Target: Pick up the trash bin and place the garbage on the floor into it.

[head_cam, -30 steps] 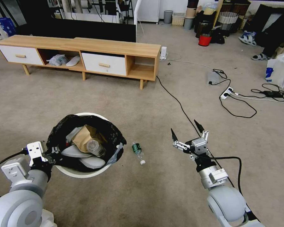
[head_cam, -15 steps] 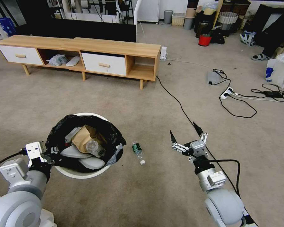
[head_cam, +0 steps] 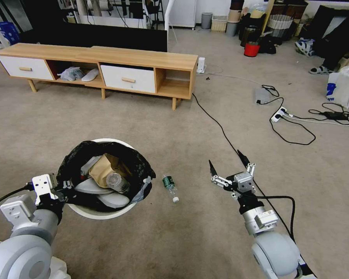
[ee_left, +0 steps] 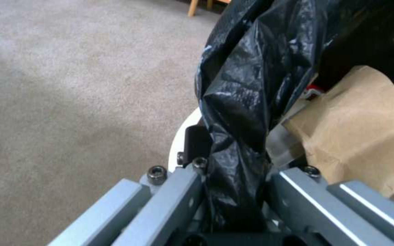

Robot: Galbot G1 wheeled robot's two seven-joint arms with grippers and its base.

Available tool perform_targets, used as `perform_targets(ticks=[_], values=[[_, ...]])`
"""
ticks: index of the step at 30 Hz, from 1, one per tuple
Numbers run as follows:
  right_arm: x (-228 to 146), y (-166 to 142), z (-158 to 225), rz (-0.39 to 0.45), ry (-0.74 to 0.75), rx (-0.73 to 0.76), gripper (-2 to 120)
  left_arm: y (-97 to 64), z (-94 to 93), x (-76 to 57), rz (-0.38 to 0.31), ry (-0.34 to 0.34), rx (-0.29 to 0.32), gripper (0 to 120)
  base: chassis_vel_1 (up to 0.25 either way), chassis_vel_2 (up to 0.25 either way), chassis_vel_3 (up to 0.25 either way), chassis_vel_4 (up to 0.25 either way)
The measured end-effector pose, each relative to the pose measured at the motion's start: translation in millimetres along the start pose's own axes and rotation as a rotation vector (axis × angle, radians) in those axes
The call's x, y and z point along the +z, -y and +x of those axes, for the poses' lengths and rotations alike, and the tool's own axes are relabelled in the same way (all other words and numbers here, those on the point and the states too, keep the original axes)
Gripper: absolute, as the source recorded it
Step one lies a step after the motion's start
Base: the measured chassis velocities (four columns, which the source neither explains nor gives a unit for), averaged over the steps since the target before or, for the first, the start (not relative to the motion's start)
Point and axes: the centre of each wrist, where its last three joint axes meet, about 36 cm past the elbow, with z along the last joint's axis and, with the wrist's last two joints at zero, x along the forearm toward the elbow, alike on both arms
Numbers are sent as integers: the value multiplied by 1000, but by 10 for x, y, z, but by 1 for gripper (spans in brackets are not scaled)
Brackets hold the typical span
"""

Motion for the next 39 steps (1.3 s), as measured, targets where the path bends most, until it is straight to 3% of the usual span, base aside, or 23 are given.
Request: perform_targets(ticks=[14, 26, 39], values=[[30, -9, -12, -7, -2, 8, 100, 2, -11, 18, 2, -4, -2, 0, 30, 27, -26, -34], [48, -22, -14, -12, 4, 1, 100, 7, -21, 39, 0, -8, -3, 0, 168, 181, -168, -160], [54, -13, -24, -13, 5, 15, 100, 17, -46, 49, 3, -10, 0, 0, -2, 2, -11, -9]])
